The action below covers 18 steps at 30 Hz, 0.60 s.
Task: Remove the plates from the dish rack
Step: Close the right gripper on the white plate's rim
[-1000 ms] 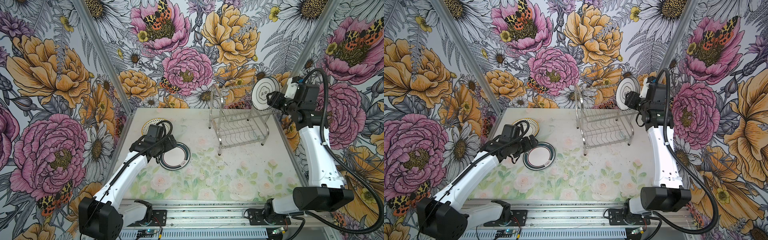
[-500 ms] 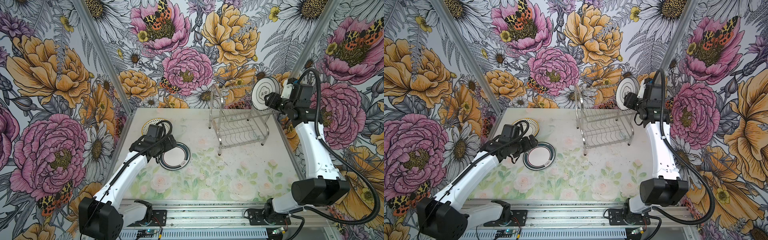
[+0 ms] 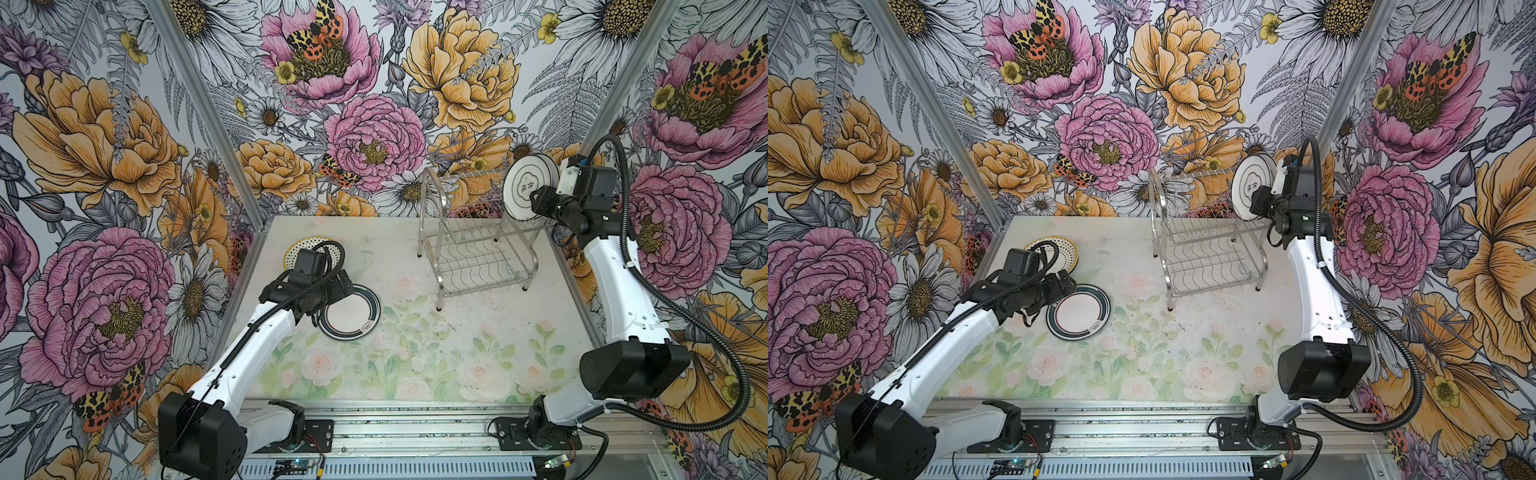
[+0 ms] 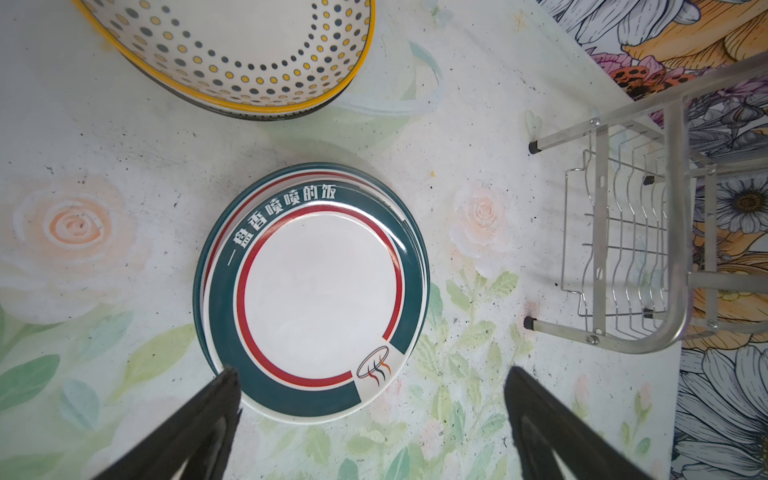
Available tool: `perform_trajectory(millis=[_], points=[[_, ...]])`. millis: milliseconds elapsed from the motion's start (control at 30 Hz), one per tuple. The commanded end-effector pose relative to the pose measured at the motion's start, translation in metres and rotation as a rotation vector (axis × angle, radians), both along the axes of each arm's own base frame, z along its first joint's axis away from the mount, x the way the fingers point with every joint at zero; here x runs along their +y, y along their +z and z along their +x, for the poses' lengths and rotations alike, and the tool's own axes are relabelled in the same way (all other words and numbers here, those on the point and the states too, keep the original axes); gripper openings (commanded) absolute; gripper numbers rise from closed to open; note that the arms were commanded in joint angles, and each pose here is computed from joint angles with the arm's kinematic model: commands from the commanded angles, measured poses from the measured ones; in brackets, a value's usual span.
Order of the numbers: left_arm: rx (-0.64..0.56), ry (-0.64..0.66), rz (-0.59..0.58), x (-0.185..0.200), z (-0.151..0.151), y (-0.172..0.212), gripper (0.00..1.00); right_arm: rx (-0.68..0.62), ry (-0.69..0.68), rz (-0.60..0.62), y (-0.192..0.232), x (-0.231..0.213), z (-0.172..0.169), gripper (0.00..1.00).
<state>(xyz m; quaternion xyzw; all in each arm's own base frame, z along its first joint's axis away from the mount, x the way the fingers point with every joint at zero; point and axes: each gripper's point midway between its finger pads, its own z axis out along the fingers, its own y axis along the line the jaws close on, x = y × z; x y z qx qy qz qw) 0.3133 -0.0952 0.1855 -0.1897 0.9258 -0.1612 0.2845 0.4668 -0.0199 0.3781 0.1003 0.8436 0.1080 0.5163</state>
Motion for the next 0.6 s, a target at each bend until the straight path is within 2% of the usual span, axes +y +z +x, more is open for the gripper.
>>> perform_trajectory(millis=[0,333,467,567], points=[[0.013,-0.01,0.0,0.002,-0.002,-0.005,0.99,-0.07,0.021,-0.032,0.017,0.0,0.008,0.35],[0.02,-0.005,0.003,0.005,-0.005,-0.009,0.99,-0.098,0.029,-0.044,0.024,0.001,0.008,0.14],[0.018,-0.002,0.004,0.006,-0.007,-0.009,0.99,-0.107,0.036,-0.05,0.028,0.002,0.007,0.11],[0.023,0.002,0.002,0.007,-0.008,-0.011,0.99,-0.11,0.039,-0.056,0.029,0.003,0.007,0.04]])
